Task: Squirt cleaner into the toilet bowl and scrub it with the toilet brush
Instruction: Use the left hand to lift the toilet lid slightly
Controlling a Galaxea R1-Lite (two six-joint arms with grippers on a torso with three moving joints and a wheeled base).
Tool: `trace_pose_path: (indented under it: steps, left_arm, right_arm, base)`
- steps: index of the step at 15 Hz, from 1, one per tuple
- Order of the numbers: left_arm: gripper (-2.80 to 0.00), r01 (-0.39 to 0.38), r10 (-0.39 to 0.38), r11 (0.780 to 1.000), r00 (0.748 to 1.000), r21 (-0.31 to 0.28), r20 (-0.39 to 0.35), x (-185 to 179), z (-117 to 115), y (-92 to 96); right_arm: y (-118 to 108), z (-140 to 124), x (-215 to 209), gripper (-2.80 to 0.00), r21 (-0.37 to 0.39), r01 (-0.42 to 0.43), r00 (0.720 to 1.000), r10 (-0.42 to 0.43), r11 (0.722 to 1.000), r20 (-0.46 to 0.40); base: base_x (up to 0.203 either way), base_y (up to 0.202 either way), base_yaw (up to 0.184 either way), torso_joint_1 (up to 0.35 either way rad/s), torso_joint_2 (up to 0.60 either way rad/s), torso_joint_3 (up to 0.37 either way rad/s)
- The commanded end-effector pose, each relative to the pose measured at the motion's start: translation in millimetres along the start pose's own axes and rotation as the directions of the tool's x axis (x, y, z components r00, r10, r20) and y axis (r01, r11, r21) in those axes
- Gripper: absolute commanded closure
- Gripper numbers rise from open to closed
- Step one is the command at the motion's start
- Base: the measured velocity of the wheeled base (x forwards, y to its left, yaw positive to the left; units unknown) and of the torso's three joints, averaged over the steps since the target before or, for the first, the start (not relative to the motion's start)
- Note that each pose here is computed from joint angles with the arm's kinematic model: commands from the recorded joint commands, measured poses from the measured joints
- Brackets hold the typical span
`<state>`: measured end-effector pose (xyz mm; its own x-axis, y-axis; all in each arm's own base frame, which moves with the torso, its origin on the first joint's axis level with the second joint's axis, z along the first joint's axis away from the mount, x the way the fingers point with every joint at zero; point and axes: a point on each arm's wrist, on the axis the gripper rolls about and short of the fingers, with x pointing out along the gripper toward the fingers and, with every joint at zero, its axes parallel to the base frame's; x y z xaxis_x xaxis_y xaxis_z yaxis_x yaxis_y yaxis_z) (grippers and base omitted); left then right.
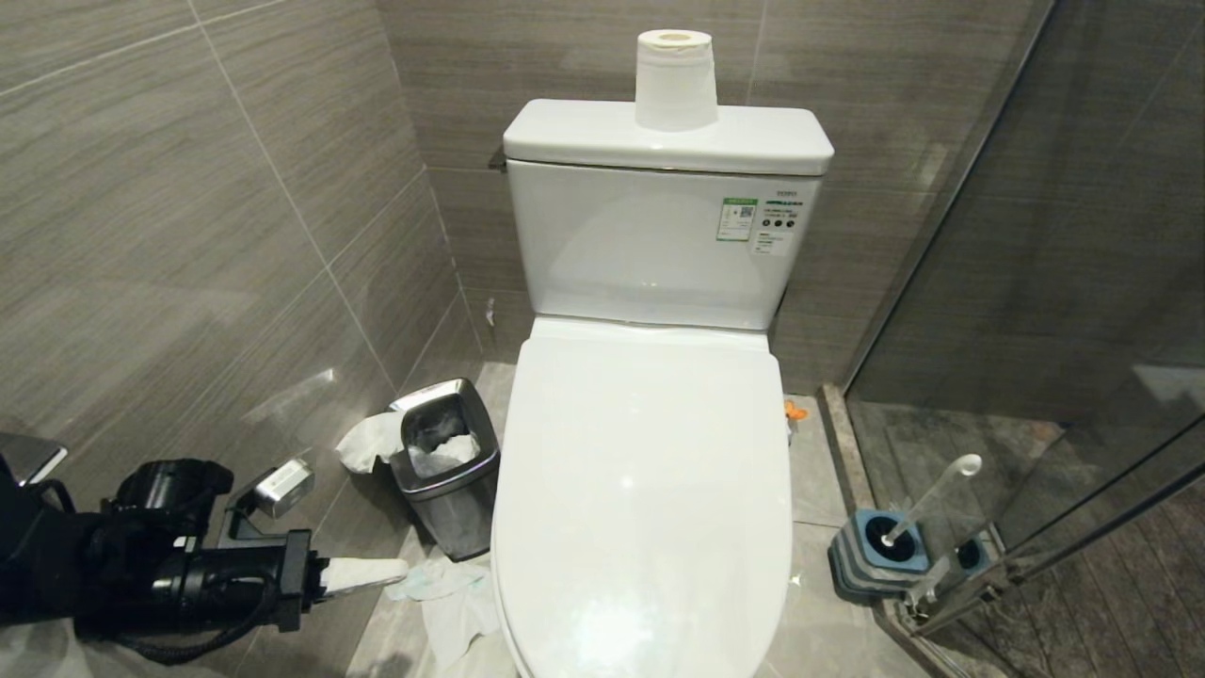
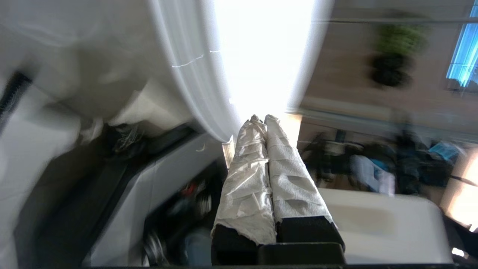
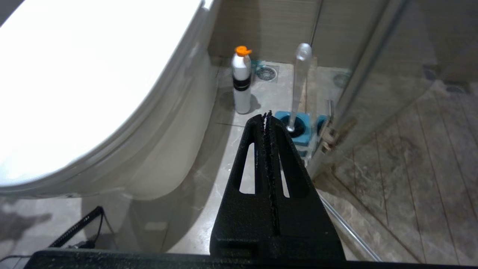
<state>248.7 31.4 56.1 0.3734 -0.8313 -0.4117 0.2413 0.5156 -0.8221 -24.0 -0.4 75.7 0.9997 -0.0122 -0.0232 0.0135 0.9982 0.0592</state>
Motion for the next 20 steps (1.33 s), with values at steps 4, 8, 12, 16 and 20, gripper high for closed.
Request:
trace_pose_path:
  steps: [4,8,12,16,20]
  left_arm:
    - [0.00,0.060,-0.061,0.998,0.998,-0.037,-0.026,-4.2,-22.0,-6.7]
    - [0.00,0.073,-0.075,0.997,0.995,-0.034,-0.072,6.2,-24.1,-9.2]
    - [0.00,0.029,-0.025,0.999,0.990,0.025,-0.137,22.1,-26.4,-9.4]
    - [0.00,0.003,0.003,0.999,0.985,0.035,-0.174,27.6,-31.3,-9.3]
    - [0.00,-0.041,0.053,0.998,0.969,0.052,-0.243,34.6,-38.5,-7.6]
  right_arm:
    - [0.1,0.1,0.0,0.00,0.000,0.002,1.000,-0.002,1.000,0.000]
    - [0.1,0.1,0.0,0.00,0.000,0.002,1.000,-0.002,1.000,0.000]
    - [0.1,0.1,0.0,0.00,0.000,0.002,1.000,-0.002,1.000,0.000]
    - [0.1,0.1,0.0,0.00,0.000,0.002,1.000,-0.002,1.000,0.000]
    - [0.1,0.1,-0.1,0.00,0.000,0.002,1.000,-0.002,1.000,0.001]
  base:
    - [0.000,0.000,0.000,0.000,0.00,0.000]
    - [0.000,0.000,0.000,0.000,0.00,0.000]
    - [0.000,0.000,0.000,0.000,0.00,0.000]
    - [0.000,0.000,0.000,0.000,0.00,0.000]
    - [0.000,0.000,0.000,0.000,0.00,0.000]
